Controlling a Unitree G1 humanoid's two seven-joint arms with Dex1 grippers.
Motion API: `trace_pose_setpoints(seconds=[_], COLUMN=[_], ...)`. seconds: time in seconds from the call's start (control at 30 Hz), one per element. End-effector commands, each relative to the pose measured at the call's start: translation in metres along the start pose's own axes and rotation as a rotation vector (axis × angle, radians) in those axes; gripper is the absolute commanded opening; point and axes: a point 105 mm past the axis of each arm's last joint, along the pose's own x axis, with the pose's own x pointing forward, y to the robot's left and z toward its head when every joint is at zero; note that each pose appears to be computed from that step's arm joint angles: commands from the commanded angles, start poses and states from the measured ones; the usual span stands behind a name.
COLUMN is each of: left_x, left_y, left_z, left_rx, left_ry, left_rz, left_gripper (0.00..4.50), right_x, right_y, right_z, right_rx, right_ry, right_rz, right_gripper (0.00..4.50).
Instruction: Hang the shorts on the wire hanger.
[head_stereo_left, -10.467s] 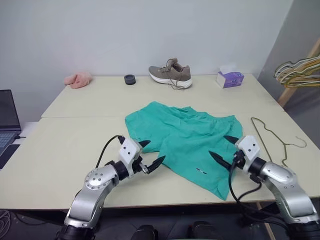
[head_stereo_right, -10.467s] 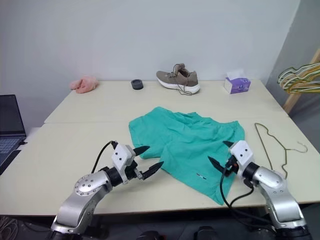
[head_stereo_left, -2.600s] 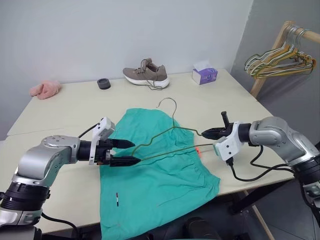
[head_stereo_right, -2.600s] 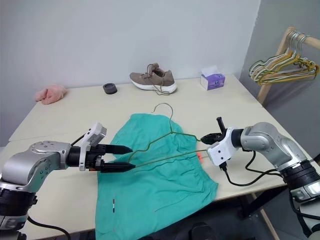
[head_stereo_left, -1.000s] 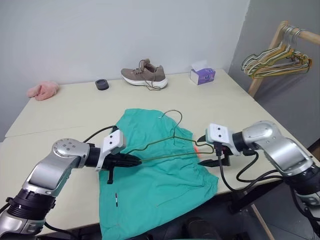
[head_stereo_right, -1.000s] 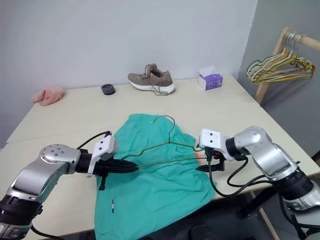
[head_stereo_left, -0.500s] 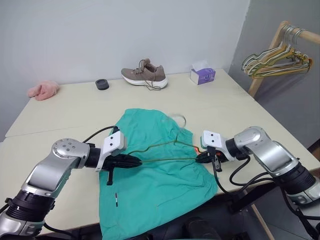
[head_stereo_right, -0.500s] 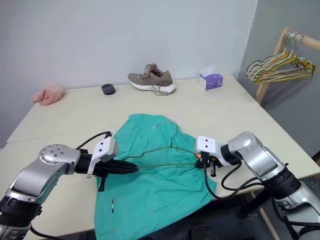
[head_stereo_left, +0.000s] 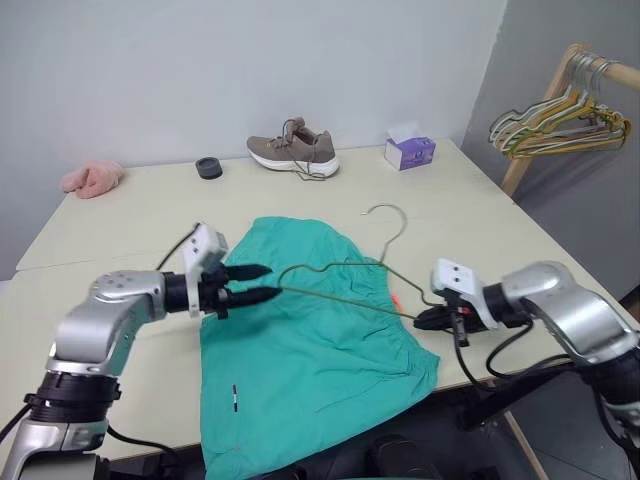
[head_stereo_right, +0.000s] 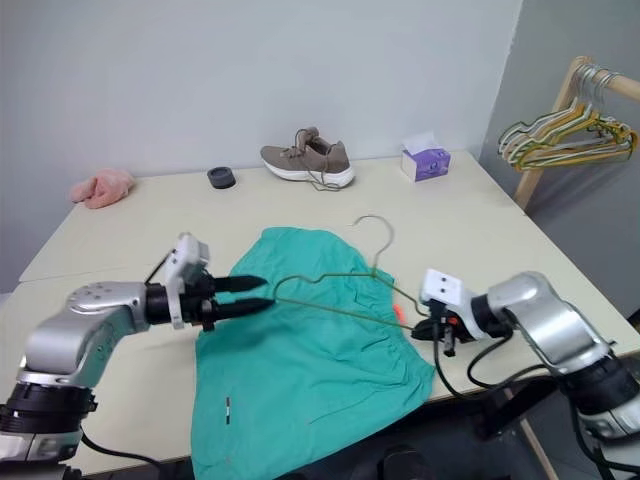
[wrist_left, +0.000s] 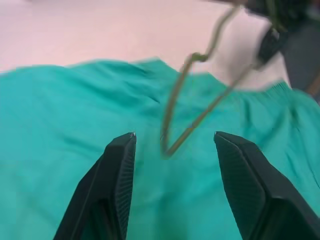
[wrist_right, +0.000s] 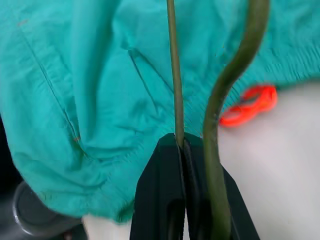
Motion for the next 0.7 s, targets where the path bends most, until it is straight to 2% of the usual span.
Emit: trace_pose_setpoints(seconds=[0.03,0.13,0.17,0.23,0.37,0.53,0.7], left_x=[-0.007,-0.007,-0.007,-0.006,-0.001,0.007,0.013], left_y=[0.011,0.017,0.019,0.020,0.017,0.006,-0.002], left_z=[0.007,0.000,-0.003,-0.006,-0.012,-0.023,-0.025], left_rx=[-0.008,0.005,0.016,0.025,0.102,0.179,0.221], left_ry=[-0.017,0.017,0.026,0.036,0.079,0.142,0.159], left_rz=[0.061,0.095,0.105,0.101,0.084,0.008,-0.040], left_gripper=[2.63,2.63,2.80,3.21,4.47,4.47,4.47], right_x=[-0.018,-0.028,-0.032,-0.039,-0.056,-0.066,-0.065], right_y=[-0.006,-0.009,-0.009,-0.008,-0.005,0.001,0.009], right_z=[0.001,-0.016,-0.024,-0.037,-0.068,-0.092,-0.101], right_rx=[0.027,0.107,0.141,0.193,0.328,0.458,0.486], right_ry=[-0.046,-0.041,-0.035,-0.020,0.015,0.043,0.067], right_rz=[-0.077,-0.133,-0.150,-0.176,-0.242,-0.299,-0.307], right_gripper=[0.00,0.00,0.00,0.00,0.00,0.00,0.00])
